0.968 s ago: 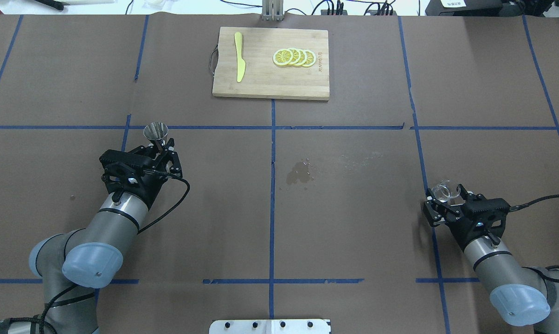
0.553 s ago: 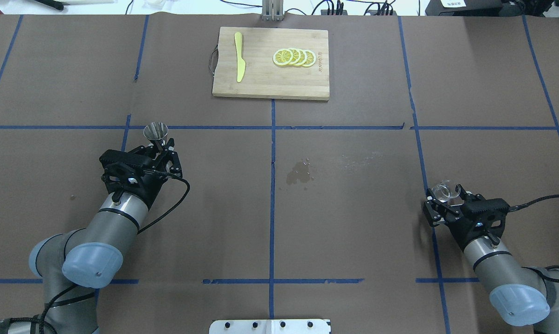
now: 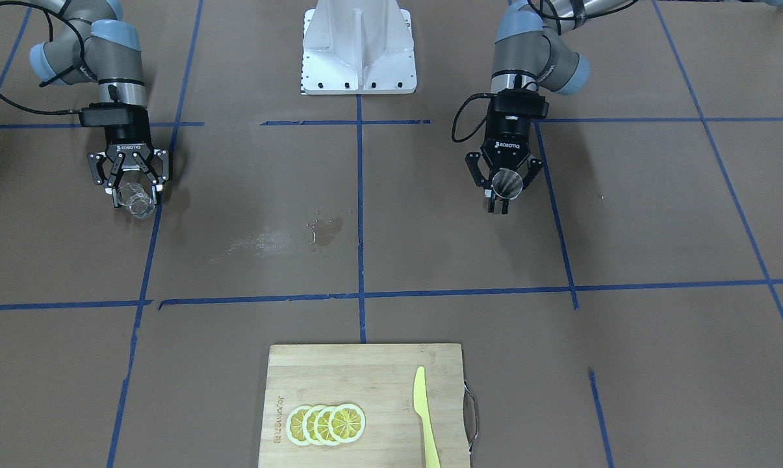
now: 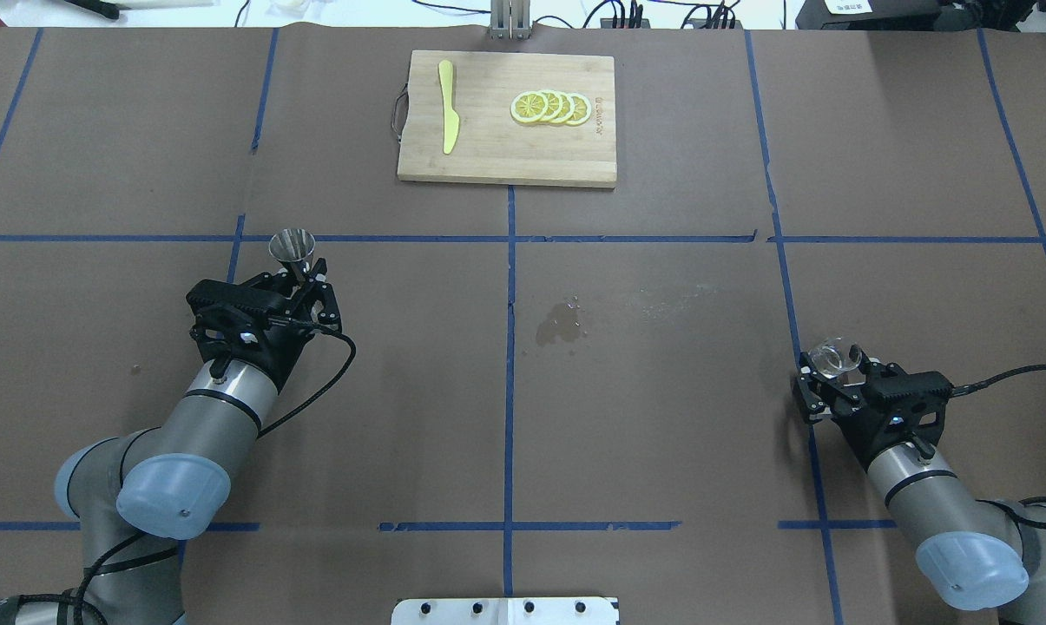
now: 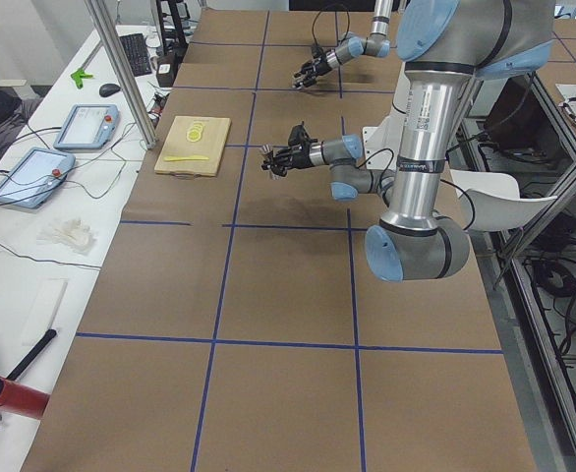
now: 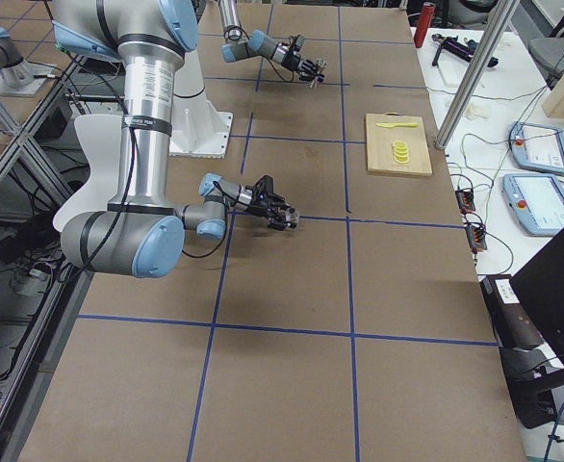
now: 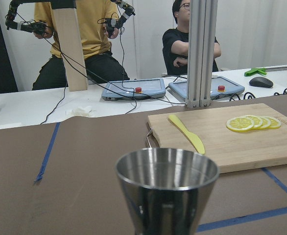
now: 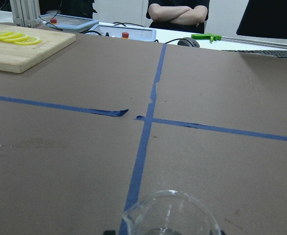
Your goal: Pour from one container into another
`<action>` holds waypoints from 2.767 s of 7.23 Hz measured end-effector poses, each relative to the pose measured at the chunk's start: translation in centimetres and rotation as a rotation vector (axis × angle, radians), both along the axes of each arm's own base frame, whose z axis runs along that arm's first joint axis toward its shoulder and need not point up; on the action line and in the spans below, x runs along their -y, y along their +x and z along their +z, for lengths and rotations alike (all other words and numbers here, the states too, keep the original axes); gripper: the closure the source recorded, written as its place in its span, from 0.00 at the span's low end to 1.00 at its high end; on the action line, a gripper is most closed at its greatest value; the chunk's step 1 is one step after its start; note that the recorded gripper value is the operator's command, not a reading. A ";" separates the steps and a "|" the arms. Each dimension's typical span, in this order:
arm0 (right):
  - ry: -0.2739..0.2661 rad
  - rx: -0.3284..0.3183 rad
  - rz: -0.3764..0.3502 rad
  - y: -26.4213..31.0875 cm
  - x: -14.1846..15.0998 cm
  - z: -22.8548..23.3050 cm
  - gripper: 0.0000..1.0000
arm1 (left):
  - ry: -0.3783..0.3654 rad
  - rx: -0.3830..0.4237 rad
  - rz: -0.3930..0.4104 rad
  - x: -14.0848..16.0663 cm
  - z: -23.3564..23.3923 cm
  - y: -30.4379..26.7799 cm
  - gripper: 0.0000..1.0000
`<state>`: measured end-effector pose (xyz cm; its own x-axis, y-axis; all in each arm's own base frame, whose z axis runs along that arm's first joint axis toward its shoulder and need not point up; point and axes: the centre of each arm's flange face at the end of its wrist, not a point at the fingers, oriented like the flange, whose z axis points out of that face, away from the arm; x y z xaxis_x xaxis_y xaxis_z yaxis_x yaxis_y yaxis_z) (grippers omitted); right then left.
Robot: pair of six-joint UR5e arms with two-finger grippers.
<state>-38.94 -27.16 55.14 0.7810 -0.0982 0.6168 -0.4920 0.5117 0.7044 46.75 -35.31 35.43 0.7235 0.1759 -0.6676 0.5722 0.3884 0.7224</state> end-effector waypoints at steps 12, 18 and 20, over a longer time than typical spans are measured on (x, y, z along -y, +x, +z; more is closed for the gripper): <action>0.191 -0.042 -0.214 -0.6 6.3 -14.5 1.00 | 0.050 -0.050 0.093 -3.7 -6.7 5.6 1.00; 0.285 -0.233 -0.396 -2.2 9.3 -27.8 1.00 | 0.082 -0.039 0.222 -7.6 -10.3 11.5 1.00; 0.312 -0.271 -0.426 -2.6 9.3 -29.2 1.00 | 0.125 -0.004 0.362 -7.1 -11.5 11.7 1.00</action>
<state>-41.52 -36.49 25.96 0.7588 -0.5821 0.2922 -0.0699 0.3732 0.9251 58.42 -28.18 23.89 0.5969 0.4999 -0.6276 0.4168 0.4752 0.7749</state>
